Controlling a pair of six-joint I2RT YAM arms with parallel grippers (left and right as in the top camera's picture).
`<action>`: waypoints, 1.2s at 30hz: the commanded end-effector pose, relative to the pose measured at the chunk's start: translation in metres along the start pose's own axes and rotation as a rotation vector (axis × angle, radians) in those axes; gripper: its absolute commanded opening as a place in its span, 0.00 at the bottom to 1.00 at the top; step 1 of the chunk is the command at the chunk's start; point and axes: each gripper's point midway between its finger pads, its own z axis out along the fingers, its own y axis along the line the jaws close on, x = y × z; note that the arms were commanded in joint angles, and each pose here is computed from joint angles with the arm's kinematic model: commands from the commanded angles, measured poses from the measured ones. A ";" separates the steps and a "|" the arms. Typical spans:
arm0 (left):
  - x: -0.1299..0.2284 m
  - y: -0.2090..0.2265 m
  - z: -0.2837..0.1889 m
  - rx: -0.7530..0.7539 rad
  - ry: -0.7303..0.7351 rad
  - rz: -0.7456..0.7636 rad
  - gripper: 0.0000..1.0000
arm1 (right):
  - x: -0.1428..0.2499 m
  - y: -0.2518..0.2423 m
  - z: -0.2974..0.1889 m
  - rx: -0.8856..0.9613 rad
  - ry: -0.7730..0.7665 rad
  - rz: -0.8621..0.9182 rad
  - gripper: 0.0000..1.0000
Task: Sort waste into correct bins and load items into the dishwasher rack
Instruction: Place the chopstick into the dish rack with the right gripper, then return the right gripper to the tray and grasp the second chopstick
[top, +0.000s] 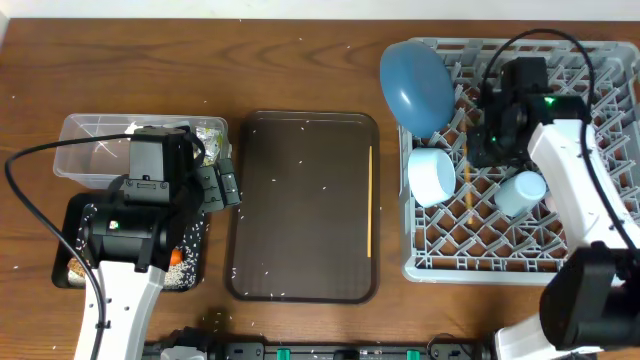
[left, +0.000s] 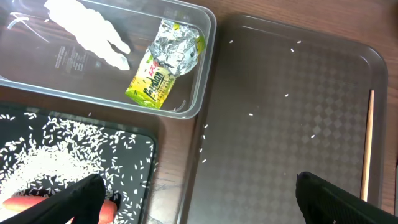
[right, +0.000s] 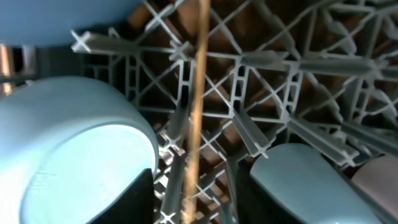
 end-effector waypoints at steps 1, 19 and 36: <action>-0.007 0.001 -0.006 -0.004 -0.023 0.002 0.98 | -0.002 0.009 -0.016 -0.032 -0.031 -0.011 0.43; -0.007 0.001 -0.006 -0.005 -0.023 0.002 0.98 | 0.047 0.220 -0.063 -0.033 -0.239 0.041 0.46; -0.007 0.001 -0.006 -0.005 -0.023 0.002 0.98 | 0.073 0.209 0.076 0.096 0.142 0.138 0.42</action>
